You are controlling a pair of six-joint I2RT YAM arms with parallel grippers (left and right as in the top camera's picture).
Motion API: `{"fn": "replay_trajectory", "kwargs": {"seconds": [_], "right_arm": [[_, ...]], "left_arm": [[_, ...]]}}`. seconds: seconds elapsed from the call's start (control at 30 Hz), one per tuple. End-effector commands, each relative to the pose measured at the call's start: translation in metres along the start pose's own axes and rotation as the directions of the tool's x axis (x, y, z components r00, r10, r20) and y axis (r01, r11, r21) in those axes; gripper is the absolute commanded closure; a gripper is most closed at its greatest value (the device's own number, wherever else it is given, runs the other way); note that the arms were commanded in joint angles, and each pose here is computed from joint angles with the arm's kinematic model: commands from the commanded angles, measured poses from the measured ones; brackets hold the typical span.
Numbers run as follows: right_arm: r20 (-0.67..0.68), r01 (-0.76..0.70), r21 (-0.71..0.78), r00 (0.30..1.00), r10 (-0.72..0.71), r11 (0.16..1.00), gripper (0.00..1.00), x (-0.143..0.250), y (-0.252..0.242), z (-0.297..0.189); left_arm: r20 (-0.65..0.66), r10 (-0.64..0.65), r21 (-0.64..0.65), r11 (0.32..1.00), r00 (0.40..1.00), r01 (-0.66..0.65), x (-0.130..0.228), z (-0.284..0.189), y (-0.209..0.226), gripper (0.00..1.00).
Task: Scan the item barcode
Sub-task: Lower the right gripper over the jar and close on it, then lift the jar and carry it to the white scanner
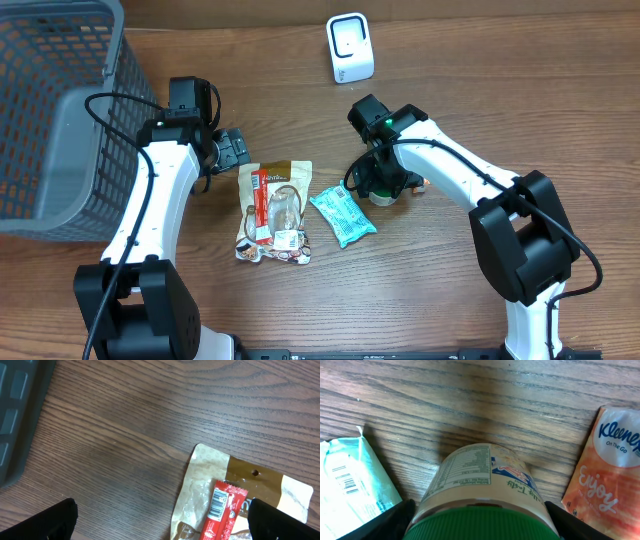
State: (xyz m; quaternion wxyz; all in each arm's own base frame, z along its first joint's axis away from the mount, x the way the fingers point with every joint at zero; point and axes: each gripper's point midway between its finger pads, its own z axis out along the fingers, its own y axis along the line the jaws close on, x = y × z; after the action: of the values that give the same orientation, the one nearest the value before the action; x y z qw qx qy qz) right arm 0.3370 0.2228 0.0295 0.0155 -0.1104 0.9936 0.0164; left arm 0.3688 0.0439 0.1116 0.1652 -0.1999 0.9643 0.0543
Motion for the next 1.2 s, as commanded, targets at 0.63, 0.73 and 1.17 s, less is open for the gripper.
{"fn": "replay_trajectory", "kwargs": {"seconds": [0.63, 0.73, 1.17], "right_arm": [[-0.017, 0.008, 0.007, 1.000, -0.008, 1.000, 0.14, 0.003, 0.001, 0.009], [-0.023, 0.009, 0.010, 1.000, -0.008, 1.000, 0.14, 0.006, 0.000, 0.012], [-0.034, 0.009, 0.015, 0.999, -0.008, 1.000, 0.23, 0.011, -0.003, 0.020]], "left_arm": [[0.024, -0.008, 0.009, 1.000, 1.000, 0.008, -0.007, -0.006, -0.003, 0.00], [0.024, -0.008, 0.009, 1.000, 1.000, 0.008, -0.007, -0.006, -0.003, 0.00], [0.024, -0.008, 0.009, 1.000, 1.000, 0.008, -0.007, -0.006, -0.003, 0.00]]}}
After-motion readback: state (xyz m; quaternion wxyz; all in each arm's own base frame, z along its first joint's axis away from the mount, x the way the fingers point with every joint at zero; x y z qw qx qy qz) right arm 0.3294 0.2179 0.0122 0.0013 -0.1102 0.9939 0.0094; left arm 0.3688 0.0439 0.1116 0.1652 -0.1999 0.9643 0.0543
